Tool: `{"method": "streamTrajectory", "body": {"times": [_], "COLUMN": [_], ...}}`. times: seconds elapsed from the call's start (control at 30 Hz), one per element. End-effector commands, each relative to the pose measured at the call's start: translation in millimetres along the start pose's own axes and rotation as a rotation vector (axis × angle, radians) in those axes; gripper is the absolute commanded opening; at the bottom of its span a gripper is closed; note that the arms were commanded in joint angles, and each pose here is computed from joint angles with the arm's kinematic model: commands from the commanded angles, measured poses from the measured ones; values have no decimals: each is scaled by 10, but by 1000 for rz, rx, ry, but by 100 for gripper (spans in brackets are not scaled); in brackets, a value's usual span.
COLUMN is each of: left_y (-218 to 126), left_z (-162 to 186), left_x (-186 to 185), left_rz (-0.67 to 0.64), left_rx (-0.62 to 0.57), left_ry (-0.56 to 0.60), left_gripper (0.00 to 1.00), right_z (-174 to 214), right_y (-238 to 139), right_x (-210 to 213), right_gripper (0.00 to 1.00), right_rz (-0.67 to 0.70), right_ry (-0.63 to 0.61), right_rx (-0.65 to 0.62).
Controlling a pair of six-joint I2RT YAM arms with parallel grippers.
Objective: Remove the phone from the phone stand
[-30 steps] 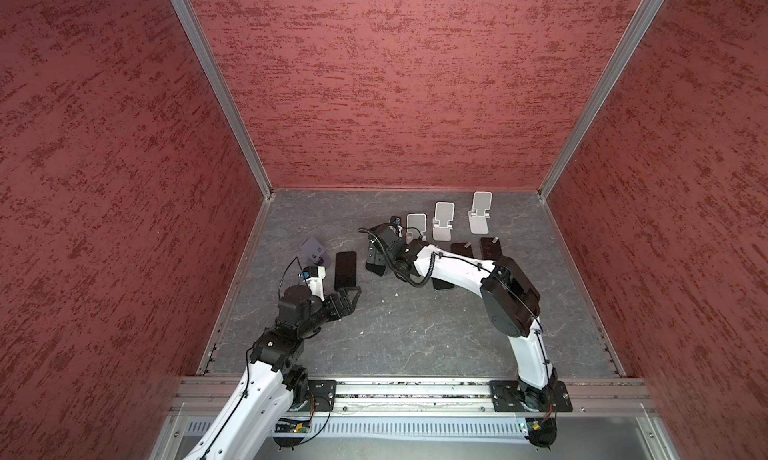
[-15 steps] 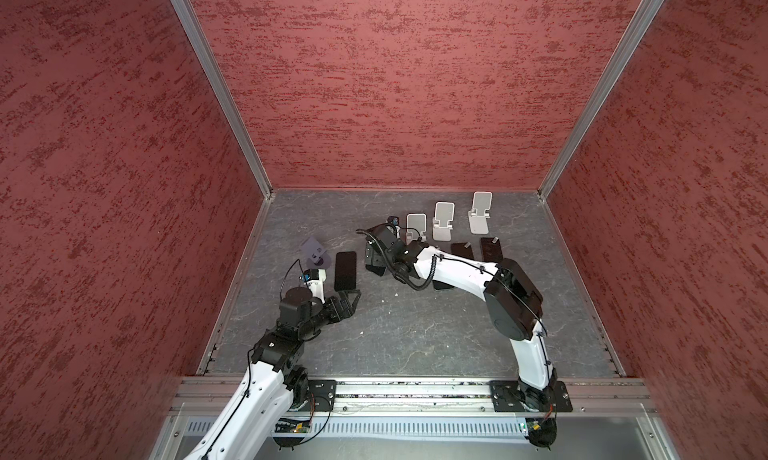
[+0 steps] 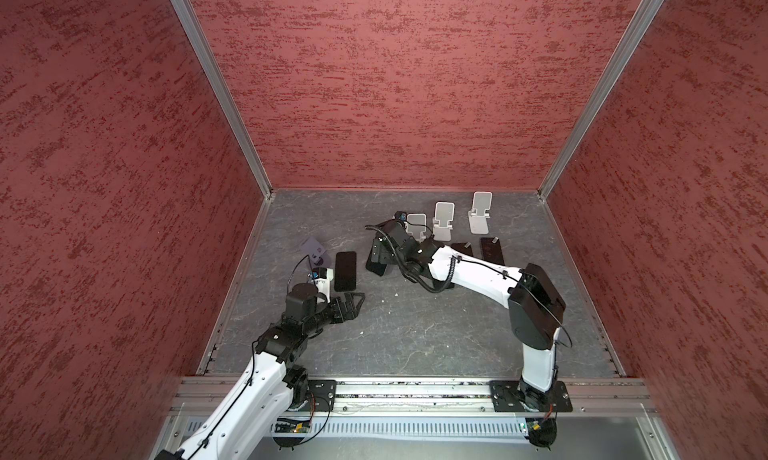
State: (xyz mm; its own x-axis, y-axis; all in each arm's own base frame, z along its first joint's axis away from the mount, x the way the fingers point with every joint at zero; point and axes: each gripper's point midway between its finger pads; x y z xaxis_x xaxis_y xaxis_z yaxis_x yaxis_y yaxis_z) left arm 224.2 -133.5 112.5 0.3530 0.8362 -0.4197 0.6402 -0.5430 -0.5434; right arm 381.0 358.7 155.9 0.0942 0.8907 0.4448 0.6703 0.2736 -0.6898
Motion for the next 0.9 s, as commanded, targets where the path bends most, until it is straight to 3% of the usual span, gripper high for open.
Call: {"method": "streamTrajectory", "body": {"times": [0.0, 0.47, 0.87], "left_y": [15, 623, 1049], "left_z": [-216, -540, -877], "left_x": [-65, -123, -151], "left_rz": [-30, -53, -48], "left_rx": [-34, 76, 69], "left_ry": [123, 316, 539], "left_gripper": [99, 99, 100], "right_z": [-234, -699, -683], "right_y": [-254, -635, -661], "right_x": [4, -310, -618], "right_gripper": [99, 99, 99], "right_rz": [-17, -28, -28], "right_ry": [-20, -73, -74], "right_rx": [-45, -101, -89]}}
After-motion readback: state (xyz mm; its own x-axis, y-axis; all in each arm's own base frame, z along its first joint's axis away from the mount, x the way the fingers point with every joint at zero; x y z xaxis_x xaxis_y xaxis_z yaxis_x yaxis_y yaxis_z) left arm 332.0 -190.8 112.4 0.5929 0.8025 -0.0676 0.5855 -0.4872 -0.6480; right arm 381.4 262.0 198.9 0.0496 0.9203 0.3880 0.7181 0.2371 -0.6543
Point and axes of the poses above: each gripper's point midway between its finger pads, its own y axis out along the fingers, its own x axis along the line the jaws close on, z = x × y, and after that the axes turned 14 degrees about y, right-handed
